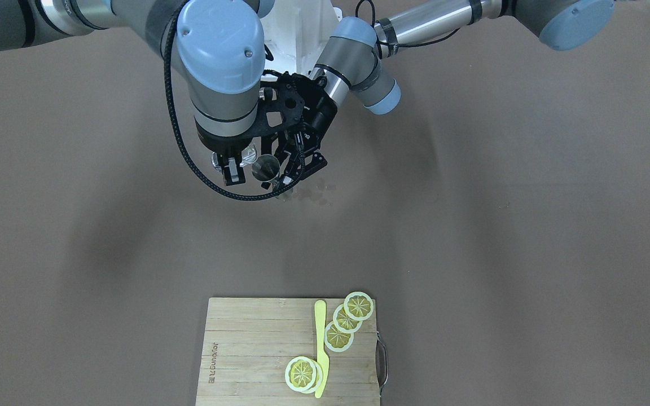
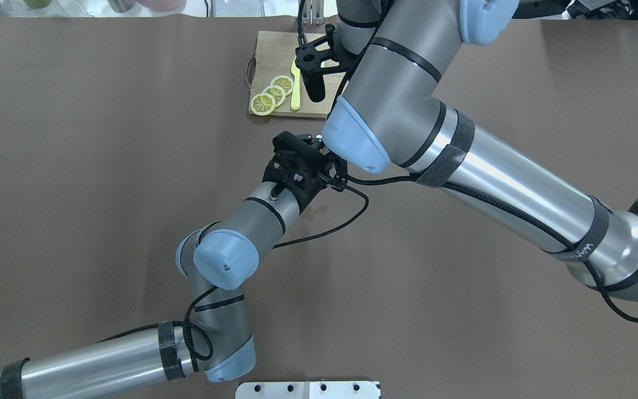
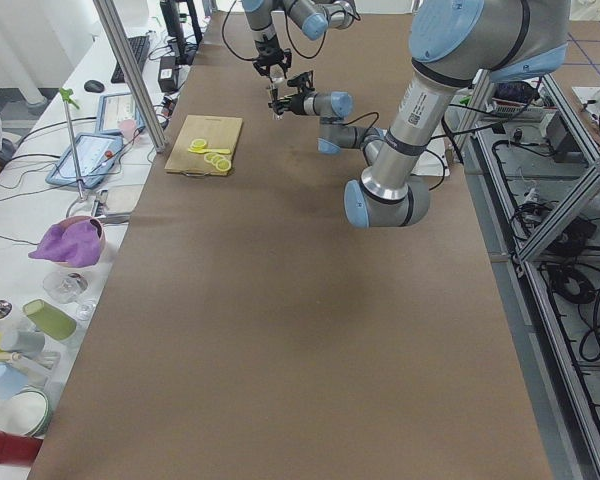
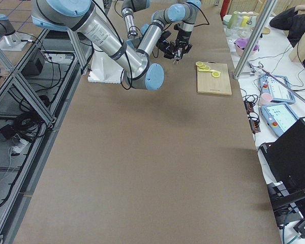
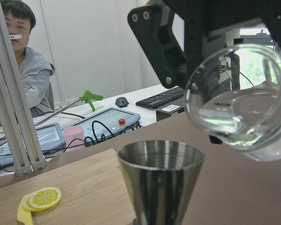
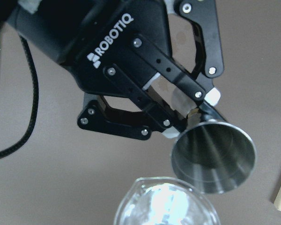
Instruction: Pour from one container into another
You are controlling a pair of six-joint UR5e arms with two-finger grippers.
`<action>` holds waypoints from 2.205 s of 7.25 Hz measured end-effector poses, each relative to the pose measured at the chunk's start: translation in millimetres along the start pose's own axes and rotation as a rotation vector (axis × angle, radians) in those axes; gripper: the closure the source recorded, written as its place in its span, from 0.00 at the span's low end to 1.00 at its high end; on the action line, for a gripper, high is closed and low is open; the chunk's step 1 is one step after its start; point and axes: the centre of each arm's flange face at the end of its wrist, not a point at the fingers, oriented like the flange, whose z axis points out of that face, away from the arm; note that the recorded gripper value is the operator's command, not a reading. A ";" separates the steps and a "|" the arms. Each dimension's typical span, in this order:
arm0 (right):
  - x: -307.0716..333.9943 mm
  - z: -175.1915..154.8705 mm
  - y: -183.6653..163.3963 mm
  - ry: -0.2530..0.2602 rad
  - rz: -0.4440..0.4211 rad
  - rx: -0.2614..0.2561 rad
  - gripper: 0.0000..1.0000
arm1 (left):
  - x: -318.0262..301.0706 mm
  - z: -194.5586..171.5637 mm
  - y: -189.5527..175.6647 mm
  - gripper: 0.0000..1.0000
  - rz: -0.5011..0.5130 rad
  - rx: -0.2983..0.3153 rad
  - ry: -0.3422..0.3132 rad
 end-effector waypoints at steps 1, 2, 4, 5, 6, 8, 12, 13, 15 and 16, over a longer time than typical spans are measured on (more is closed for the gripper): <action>0.9 -0.7 -0.9 -0.007 -0.007 -0.007 1.00 | 0.0 0.0 0.0 1.00 0.000 0.000 0.000; 1.3 -1.3 -1.1 -0.014 -0.014 -0.015 1.00 | 0.0 0.0 -0.1 1.00 0.000 0.000 0.000; 4.5 -2.4 -3.8 -0.023 -0.018 -0.026 1.00 | 0.1 -0.3 -0.6 1.00 -0.001 0.001 0.001; 7.4 -3.7 -6.5 -0.026 -0.017 -0.032 1.00 | 0.1 -0.3 -0.7 1.00 -0.001 0.001 0.001; 9.9 -4.8 -9.7 -0.031 -0.018 -0.037 1.00 | 0.1 -0.3 -0.7 1.00 -0.001 0.001 0.001; 15.4 -5.4 -17.1 -0.044 -0.023 -0.048 1.00 | 0.1 -0.3 -0.6 1.00 -0.001 0.001 0.000; 22.0 -6.4 -24.8 -0.054 -0.028 -0.061 1.00 | -0.3 -0.2 0.3 1.00 0.000 0.000 0.000; 21.8 -5.6 -25.1 -0.057 -0.030 -0.064 1.00 | -0.2 -0.2 0.5 1.00 0.000 0.000 0.001; 20.5 -4.2 -23.1 -0.070 -0.031 -0.076 1.00 | 0.2 -0.4 -0.9 1.00 -0.002 0.003 0.001; 18.5 -3.9 -21.6 -0.082 -0.034 -0.085 1.00 | 0.6 -0.5 -2.1 1.00 -0.003 0.004 0.002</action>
